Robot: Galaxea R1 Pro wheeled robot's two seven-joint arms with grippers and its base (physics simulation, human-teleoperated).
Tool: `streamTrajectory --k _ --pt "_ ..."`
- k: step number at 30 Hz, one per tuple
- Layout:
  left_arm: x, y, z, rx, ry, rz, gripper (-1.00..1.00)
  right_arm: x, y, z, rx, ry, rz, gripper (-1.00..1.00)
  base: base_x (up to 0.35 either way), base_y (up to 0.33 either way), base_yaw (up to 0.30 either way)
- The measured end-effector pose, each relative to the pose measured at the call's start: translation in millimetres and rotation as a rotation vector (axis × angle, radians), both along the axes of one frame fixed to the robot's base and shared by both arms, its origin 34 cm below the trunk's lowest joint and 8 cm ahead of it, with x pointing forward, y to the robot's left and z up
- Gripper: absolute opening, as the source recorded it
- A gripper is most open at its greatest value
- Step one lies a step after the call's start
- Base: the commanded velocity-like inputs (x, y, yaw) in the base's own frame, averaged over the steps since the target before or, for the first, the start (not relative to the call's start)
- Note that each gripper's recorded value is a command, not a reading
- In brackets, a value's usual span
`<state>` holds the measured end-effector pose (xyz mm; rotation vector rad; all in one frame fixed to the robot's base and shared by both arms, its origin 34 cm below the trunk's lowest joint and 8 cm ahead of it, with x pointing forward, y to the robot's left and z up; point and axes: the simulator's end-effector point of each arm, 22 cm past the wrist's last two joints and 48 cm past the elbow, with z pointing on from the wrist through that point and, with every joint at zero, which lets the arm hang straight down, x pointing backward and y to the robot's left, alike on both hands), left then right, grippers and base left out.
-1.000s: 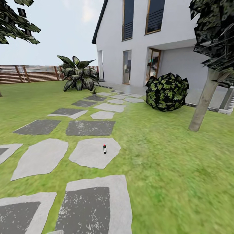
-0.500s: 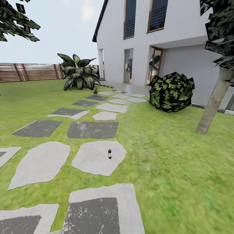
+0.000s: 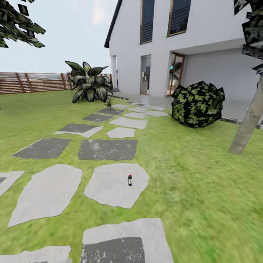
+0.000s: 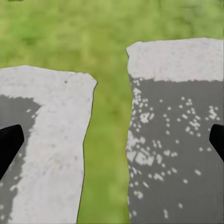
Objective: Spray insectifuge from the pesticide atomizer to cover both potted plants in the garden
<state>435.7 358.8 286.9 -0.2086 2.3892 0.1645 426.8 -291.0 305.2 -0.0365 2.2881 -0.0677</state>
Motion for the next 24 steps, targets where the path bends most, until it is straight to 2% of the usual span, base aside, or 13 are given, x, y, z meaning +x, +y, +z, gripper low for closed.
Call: streamTrajectory --k 9,24 --pt "0.0 0.3 0.0 0.0 0.0 0.0 1.0 0.0 0.0 0.0 0.0 0.0 0.0 1.0 0.248 0.231 -0.049" --pt "0.1 0.2 0.0 0.0 0.0 0.0 1.0 0.2 -0.1 0.1 0.0 0.0 0.0 1.0 0.234 0.236 -0.284"
